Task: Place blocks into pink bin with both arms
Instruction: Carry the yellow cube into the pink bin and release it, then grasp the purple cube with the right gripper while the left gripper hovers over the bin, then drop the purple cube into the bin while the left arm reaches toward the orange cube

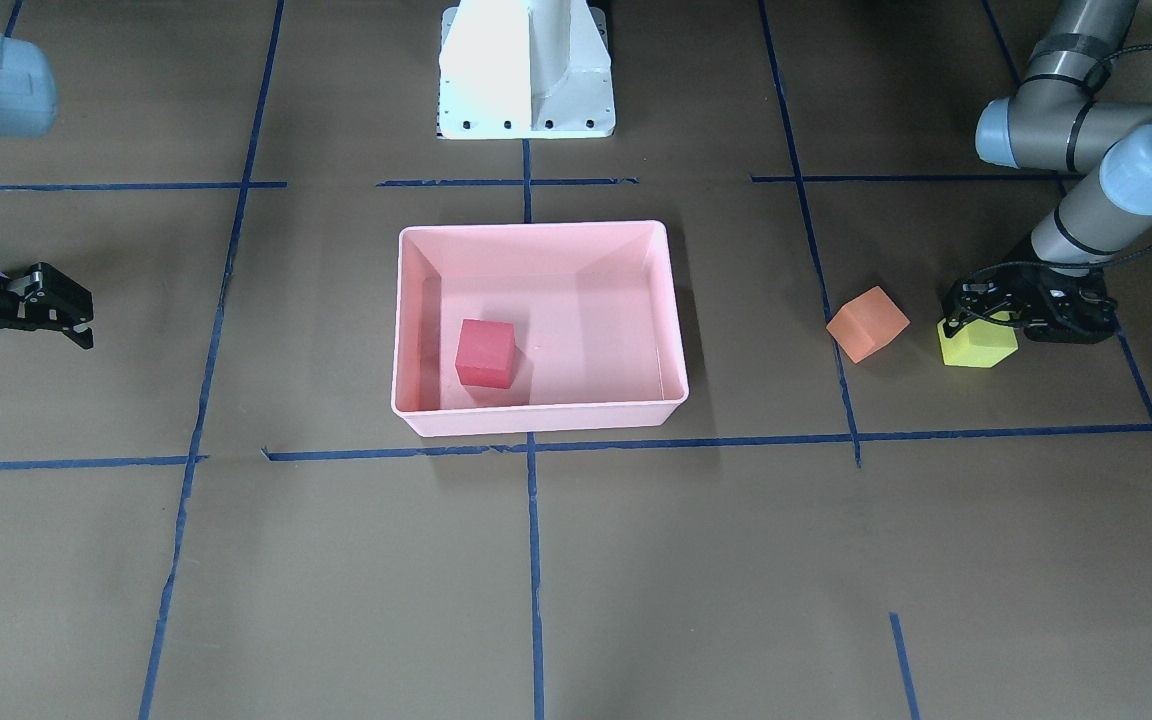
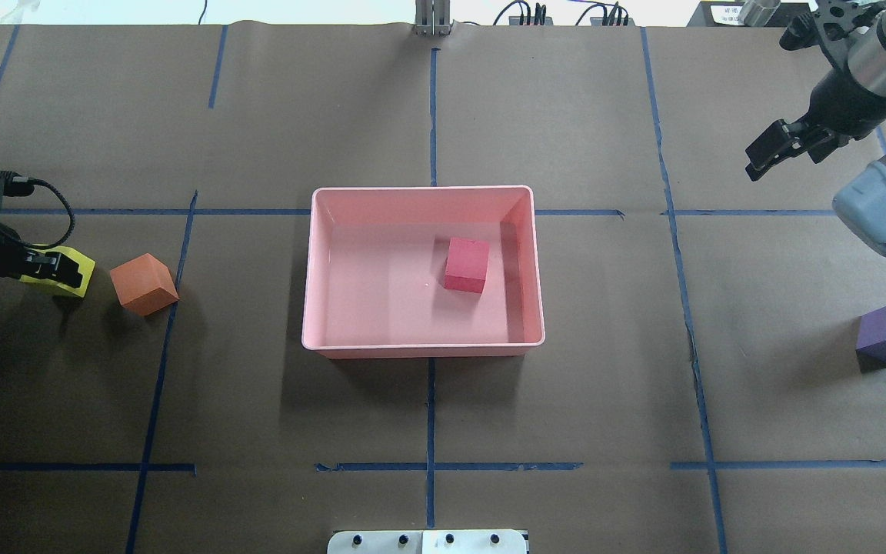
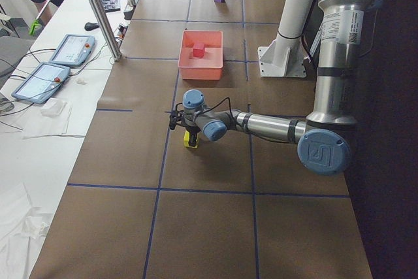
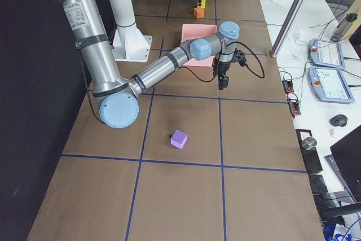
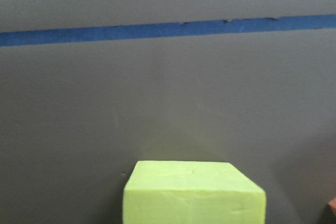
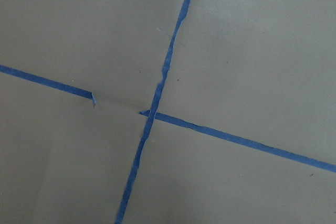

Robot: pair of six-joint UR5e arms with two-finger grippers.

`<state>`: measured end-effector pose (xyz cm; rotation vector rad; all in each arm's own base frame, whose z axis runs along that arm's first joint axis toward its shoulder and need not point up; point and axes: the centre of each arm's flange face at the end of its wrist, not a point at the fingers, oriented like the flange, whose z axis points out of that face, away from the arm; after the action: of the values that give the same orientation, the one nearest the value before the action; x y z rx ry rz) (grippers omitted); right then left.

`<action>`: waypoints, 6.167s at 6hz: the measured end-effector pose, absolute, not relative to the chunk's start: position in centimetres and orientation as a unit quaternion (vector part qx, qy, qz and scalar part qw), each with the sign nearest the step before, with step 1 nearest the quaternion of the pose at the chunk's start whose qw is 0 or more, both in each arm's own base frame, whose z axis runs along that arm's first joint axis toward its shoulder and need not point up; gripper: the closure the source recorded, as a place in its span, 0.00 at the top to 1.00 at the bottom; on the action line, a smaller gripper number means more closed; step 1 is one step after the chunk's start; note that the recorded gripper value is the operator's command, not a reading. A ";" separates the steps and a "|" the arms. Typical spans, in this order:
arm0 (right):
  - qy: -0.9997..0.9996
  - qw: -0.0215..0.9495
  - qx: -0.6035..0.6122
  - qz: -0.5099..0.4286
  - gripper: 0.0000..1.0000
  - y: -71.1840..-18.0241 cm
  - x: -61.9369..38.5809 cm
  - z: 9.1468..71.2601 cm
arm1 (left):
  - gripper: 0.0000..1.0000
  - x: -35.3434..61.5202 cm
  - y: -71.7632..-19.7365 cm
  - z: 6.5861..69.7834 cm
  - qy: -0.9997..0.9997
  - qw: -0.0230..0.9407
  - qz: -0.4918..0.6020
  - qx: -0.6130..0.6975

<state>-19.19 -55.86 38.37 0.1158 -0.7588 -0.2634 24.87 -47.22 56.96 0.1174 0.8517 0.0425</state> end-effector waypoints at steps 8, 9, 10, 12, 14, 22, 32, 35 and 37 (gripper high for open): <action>-0.372 0.919 0.067 -0.115 1.00 -41.5 -7.6 57.9 | 1.00 41.0 -44.7 16.8 0.460 0.883 -0.050 0.074; -0.369 0.924 0.051 -0.088 1.00 -39.5 -6.6 59.7 | 1.00 44.9 -42.7 15.2 0.451 0.884 -0.072 0.098; -0.367 0.929 0.028 -0.029 1.00 -38.6 -6.2 60.5 | 1.00 47.4 -40.8 14.8 0.437 0.886 -0.083 0.135; -0.368 0.925 0.001 0.098 1.00 -38.5 -6.2 60.3 | 1.00 49.2 -38.7 14.6 0.431 0.886 -0.079 0.152; -0.371 0.914 0.008 0.162 1.00 -38.6 -8.2 61.3 | 1.00 49.3 -38.5 14.5 0.432 0.885 -0.078 0.154; -0.306 0.942 -0.011 0.135 0.34 -35.8 -15.1 66.8 | 1.00 49.5 -38.5 14.7 0.430 0.886 -0.077 0.155; -0.362 0.928 -0.015 0.093 0.35 -51.0 -32.1 29.0 | 1.00 32.6 -48.6 29.6 0.347 0.911 0.176 0.134; -0.374 0.922 -0.024 0.099 1.00 -44.6 -43.4 17.7 | 1.00 29.2 -47.8 36.1 0.359 0.910 0.153 0.143; -0.378 0.921 -0.010 0.092 1.00 -41.2 -47.1 15.1 | 1.00 29.0 -47.8 37.7 0.359 0.919 0.110 0.121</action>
<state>-47.10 -41.24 15.13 -0.0207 -0.7759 0.1883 28.99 -47.77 37.69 0.2482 0.7387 0.2271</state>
